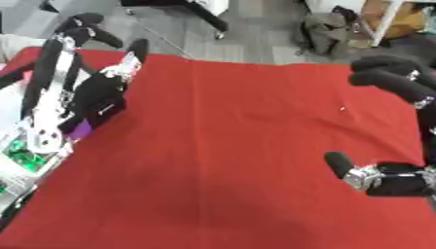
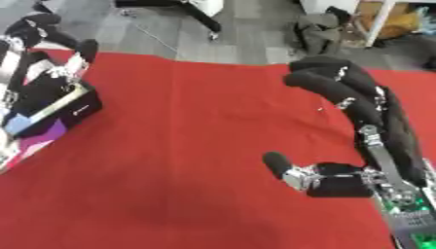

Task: Pick up the objects with one hand, pass them to the other hand, and then place them into the box on the other side of the table.

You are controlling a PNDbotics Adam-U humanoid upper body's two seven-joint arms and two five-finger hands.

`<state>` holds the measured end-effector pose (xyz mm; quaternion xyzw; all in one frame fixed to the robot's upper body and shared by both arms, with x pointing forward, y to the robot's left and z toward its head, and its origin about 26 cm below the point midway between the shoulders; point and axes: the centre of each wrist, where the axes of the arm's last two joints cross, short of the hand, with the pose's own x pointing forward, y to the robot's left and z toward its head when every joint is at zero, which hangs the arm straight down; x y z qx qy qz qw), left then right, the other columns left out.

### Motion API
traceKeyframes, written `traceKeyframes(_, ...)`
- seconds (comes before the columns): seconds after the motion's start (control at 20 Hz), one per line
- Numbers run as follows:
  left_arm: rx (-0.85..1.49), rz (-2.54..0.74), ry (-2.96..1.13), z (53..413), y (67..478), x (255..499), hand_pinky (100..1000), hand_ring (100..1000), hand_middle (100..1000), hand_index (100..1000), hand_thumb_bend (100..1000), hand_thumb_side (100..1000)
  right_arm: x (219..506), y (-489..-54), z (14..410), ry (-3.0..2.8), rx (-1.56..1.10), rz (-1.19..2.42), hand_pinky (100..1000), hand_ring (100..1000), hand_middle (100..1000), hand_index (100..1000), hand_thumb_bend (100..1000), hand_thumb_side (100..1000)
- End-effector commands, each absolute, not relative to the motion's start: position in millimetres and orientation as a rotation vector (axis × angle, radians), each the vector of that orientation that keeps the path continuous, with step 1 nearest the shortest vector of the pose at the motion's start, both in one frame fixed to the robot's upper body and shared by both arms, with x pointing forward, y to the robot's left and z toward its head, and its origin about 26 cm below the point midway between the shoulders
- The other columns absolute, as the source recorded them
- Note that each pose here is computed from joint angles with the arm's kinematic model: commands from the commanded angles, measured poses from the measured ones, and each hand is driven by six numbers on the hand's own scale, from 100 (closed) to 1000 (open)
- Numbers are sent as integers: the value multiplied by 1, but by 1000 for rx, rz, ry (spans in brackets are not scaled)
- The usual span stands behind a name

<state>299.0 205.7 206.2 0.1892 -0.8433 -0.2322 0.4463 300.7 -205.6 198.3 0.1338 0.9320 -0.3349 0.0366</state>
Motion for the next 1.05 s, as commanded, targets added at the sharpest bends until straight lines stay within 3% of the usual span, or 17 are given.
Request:
traceKeyframes(0.05, 174, -634, -2179, 199, 178, 291, 1000, 905, 841, 606, 425, 740, 300, -204, 210, 2834, 379, -1026, 813, 812, 749, 927, 353, 335)
traceKeyframes(0.35, -190, -787, -2113, 176, 130, 272, 1000, 903, 818, 570, 401, 773, 299, -192, 213, 2827, 231, -1051, 828, 814, 743, 926, 335, 344)
traceKeyframes(0.65, -406, -870, -2049, 166, 97, 254, 1000, 901, 811, 554, 394, 781, 298, -180, 214, 2887, 30, -1068, 849, 789, 690, 907, 285, 349)
traceKeyframes(0.7, -432, -869, -2037, 164, 94, 252, 1000, 897, 803, 551, 391, 775, 297, -178, 213, 2901, -9, -1075, 852, 780, 671, 899, 270, 341)
traceKeyframes(0.75, -449, -868, -2026, 162, 92, 251, 1000, 894, 800, 548, 392, 704, 297, -178, 212, 2913, -39, -1085, 855, 774, 658, 896, 294, 303)
traceKeyframes(0.8, -459, -868, -2019, 161, 91, 249, 1000, 894, 800, 548, 389, 767, 297, -177, 212, 2925, -65, -1095, 855, 774, 658, 896, 255, 327)
traceKeyframes(1.05, -508, -884, -2002, 158, 88, 246, 1000, 874, 783, 538, 378, 722, 296, -177, 209, 2925, -168, -1184, 844, 721, 570, 868, 174, 207)
